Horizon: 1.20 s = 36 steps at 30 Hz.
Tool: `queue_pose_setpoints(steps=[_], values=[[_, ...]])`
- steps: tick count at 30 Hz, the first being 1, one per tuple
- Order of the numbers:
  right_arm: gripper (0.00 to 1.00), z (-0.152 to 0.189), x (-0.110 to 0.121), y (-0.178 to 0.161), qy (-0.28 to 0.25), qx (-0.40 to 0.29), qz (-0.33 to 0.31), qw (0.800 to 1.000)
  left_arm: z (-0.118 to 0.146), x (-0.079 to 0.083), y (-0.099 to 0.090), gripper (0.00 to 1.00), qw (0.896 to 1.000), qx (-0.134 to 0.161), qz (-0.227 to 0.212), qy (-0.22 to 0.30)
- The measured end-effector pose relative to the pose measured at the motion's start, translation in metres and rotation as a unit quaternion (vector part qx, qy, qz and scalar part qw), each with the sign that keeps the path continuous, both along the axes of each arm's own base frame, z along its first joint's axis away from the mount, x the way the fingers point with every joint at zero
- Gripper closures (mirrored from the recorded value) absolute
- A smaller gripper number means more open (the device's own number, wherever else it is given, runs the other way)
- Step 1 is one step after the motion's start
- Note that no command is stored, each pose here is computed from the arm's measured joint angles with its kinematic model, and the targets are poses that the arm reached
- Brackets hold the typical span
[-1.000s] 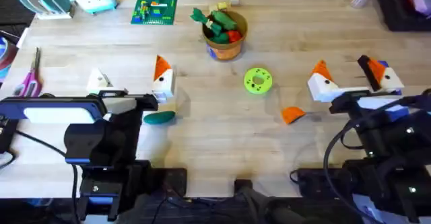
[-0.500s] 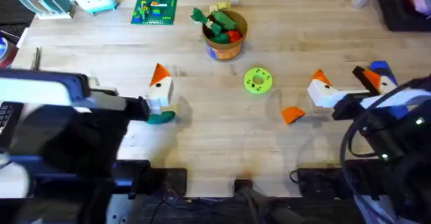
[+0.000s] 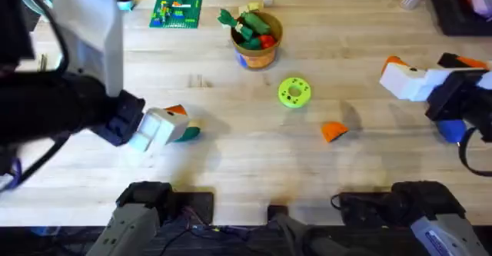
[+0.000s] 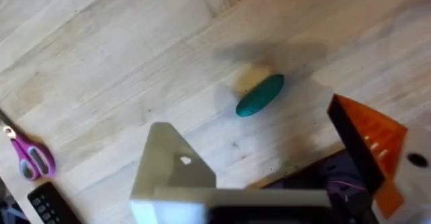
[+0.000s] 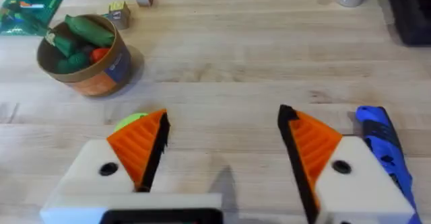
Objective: Pick up the gripper from the table and insert it into the empty holder that is missing its gripper. Then pick up a screw, insert it into the mounting hole, and use the screwdriver to tighten it. Finally, clean up the table by picking up the vegetable and placing it into the bucket.
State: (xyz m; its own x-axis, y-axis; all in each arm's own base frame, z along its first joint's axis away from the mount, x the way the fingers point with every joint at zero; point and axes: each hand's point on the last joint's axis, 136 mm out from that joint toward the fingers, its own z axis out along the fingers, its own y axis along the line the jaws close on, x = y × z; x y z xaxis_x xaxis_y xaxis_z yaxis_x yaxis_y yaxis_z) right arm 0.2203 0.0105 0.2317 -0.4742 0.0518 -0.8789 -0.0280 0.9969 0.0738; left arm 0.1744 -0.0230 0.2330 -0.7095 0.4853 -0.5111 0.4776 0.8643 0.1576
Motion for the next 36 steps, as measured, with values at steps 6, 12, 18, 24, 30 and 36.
queue_pose_setpoints(steps=[6, 12, 18, 24, 30, 36], values=[[0.01, -0.001, 0.001, 0.0, 0.004, 0.0, 0.0, 1.0, -0.021, 0.017, -0.004, 0.007, 0.996, 0.021, -0.05, 0.066], [0.01, -0.001, 0.001, 0.0, 0.004, 0.0, 0.0, 1.0, -0.03, 0.013, -0.008, 0.024, 0.992, 0.026, -0.071, 0.098], [0.01, -0.001, 0.001, 0.0, 0.004, 0.0, 0.0, 1.0, -0.03, 0.019, -0.008, 0.897, 0.992, 0.028, -0.074, 0.093], [0.01, -0.003, 0.001, 0.0, 0.007, 0.0, 0.0, 1.0, -0.012, 0.04, -0.016, 0.185, 0.996, 0.029, -0.086, 0.019], [0.01, -0.016, -0.007, 0.0, 0.039, 0.0, 0.0, 0.999, 0.015, 0.055, -0.044, 0.009, 0.991, -0.013, -0.117, -0.062], [0.01, -0.039, -0.024, 0.0, 0.097, 0.0, 0.0, 0.995, 0.052, 0.073, -0.096, 0.008, 0.961, -0.117, -0.205, -0.141]])
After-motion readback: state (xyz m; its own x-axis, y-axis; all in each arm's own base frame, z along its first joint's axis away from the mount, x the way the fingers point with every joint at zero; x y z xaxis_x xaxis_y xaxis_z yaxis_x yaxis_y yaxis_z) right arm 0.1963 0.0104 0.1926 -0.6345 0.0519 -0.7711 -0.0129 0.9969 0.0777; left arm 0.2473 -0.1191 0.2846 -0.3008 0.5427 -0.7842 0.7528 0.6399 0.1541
